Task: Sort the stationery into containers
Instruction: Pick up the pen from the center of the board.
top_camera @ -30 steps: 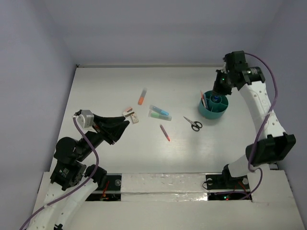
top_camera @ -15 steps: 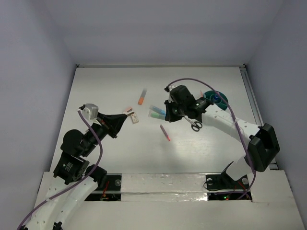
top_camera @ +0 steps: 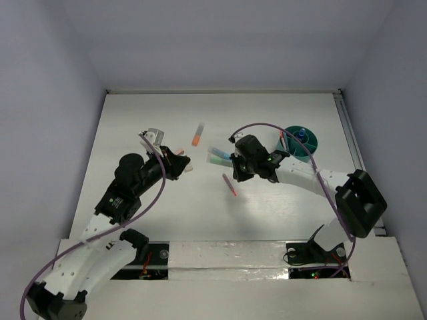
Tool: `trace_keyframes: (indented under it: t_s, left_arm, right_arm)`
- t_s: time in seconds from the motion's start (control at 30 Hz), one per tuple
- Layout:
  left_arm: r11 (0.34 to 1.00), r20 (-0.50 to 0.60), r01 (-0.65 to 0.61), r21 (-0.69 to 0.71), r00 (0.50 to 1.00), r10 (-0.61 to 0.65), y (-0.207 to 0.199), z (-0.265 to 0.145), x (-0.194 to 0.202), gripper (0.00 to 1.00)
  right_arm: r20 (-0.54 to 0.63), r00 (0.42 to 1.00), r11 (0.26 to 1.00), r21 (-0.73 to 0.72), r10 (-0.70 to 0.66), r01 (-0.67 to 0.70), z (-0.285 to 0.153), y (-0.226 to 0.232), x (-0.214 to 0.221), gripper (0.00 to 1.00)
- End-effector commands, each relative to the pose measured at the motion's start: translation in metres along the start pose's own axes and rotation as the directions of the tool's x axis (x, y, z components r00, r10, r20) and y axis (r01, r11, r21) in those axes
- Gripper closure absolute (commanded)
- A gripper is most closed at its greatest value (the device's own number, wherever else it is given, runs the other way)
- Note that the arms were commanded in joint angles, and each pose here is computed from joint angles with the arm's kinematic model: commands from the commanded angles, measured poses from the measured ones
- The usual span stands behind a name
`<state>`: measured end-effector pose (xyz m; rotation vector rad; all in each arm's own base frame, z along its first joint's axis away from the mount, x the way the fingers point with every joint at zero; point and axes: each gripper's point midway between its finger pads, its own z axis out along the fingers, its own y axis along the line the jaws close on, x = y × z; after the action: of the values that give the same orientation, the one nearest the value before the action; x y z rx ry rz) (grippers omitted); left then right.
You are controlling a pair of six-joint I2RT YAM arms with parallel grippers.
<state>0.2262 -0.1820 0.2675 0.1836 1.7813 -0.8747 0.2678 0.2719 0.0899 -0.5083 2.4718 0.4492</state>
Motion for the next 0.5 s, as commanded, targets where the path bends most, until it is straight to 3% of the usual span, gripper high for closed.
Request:
trace_keyframes:
  t_s: [0.0,0.1,0.33,0.47]
  left_arm:
    - [0.999,0.064,-0.016,-0.032,0.998,0.018,-0.001,0.002,-0.026,1.0]
    - [0.998,0.064,0.002,-0.057,0.998,0.002,0.005,0.006,-0.023,1.0]
    - [0.989,-0.067,0.082,-0.12,0.994,-0.09,0.025,0.029,0.025,1.0]
    - [0.982,0.017,0.112,-0.15,0.994,-0.111,0.028,0.028,0.013,1.0]
  right_arm:
    - [0.107,0.994,0.999,-0.025,-0.033,0.036,0.005,0.008,-0.03,1.0]
    - [0.127,0.991,0.999,0.014,-0.041,0.04,0.004,0.0,-0.048,1.0]
    - [0.14,0.99,0.996,-0.089,0.023,-0.011,-0.002,-0.008,-0.055,1.0]
    - [0.168,0.985,0.987,-0.16,0.03,-0.003,0.007,0.006,-0.068,0.96]
